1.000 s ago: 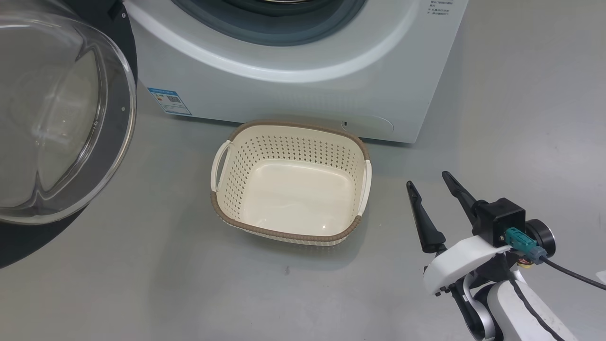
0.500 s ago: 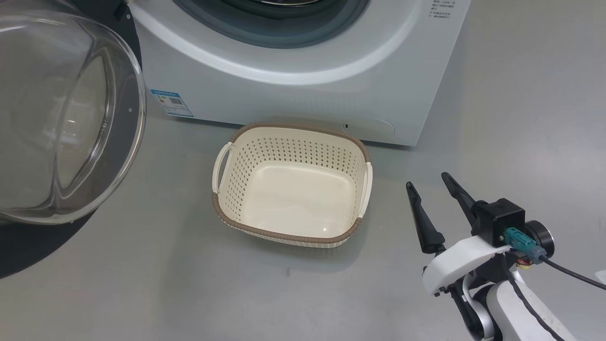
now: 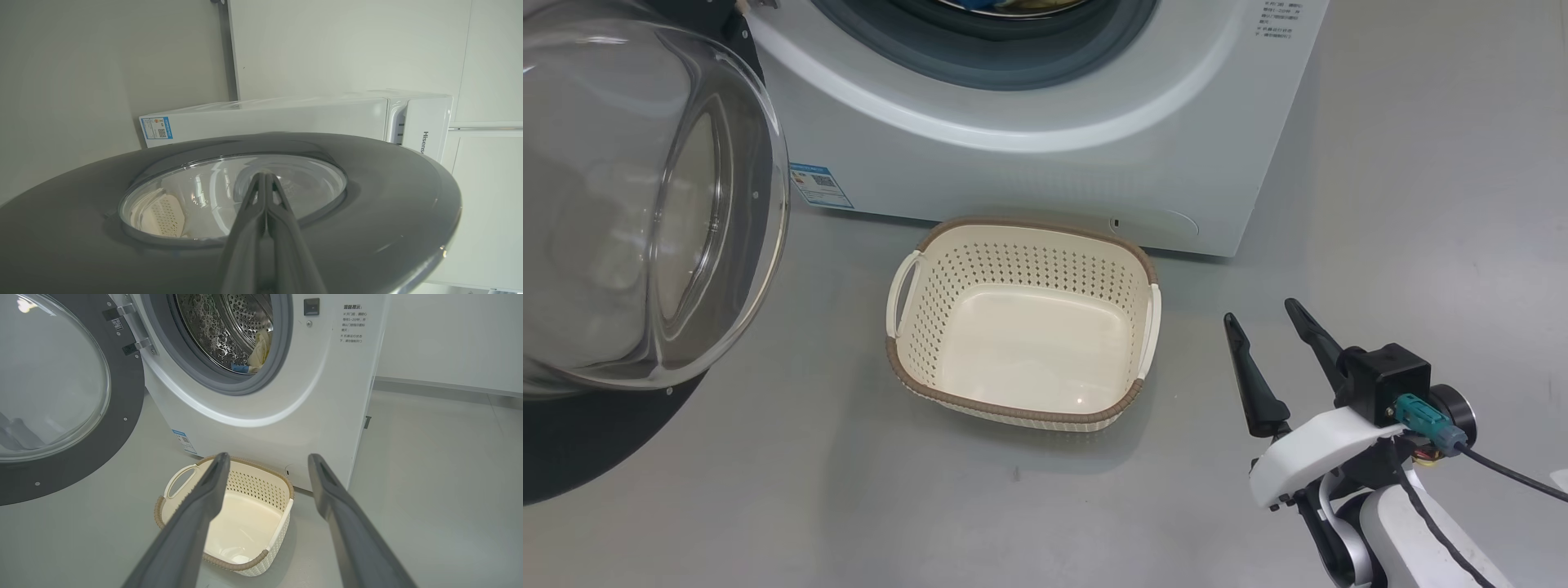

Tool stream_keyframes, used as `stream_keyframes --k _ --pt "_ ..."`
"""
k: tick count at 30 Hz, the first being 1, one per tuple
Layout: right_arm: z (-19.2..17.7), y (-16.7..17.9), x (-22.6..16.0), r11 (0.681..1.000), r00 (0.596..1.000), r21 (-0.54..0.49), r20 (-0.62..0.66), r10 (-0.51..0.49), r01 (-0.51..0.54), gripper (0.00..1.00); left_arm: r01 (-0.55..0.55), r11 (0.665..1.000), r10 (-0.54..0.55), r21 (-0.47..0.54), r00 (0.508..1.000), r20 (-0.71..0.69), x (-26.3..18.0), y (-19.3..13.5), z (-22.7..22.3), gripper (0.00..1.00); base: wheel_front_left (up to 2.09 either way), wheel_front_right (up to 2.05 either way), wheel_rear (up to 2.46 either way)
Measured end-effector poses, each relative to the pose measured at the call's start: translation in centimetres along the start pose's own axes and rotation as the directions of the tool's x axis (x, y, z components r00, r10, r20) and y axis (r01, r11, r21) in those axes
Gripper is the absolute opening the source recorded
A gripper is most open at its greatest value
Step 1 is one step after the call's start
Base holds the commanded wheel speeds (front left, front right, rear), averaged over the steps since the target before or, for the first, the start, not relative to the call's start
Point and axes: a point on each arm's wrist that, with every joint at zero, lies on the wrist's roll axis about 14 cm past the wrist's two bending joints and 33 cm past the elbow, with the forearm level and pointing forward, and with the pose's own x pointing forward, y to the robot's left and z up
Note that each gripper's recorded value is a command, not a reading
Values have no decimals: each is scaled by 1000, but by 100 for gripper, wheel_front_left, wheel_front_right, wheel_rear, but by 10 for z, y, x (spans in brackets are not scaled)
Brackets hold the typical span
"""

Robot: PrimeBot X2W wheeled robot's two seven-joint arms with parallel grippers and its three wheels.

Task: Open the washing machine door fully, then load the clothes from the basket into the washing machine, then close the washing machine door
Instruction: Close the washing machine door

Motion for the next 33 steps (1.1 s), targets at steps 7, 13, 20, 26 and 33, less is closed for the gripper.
stream_keyframes --k 7,13,20,26,33 --pt "0 0 -2 1000 1000 13 0 -6 6 100 28 999 -32 -29 985 -169 5 -3 -32 0 0 0 0" --pt "-2 2 -7 1000 1000 27 1 -16 16 100 20 1000 -20 -2 955 -296 2 0 -57 0 0 0 0" --pt "2 3 -12 999 999 39 22 -25 24 100 82 996 -87 -29 912 -400 -2 -7 -81 0 0 0 0" --pt "2 4 -20 998 999 52 30 -40 39 100 156 986 -165 -60 861 -482 -4 -15 -107 0 0 0 0" --pt "9 1 -30 996 996 62 54 -69 65 100 233 967 -247 -100 782 -572 -6 -25 -138 0 0 0 0"
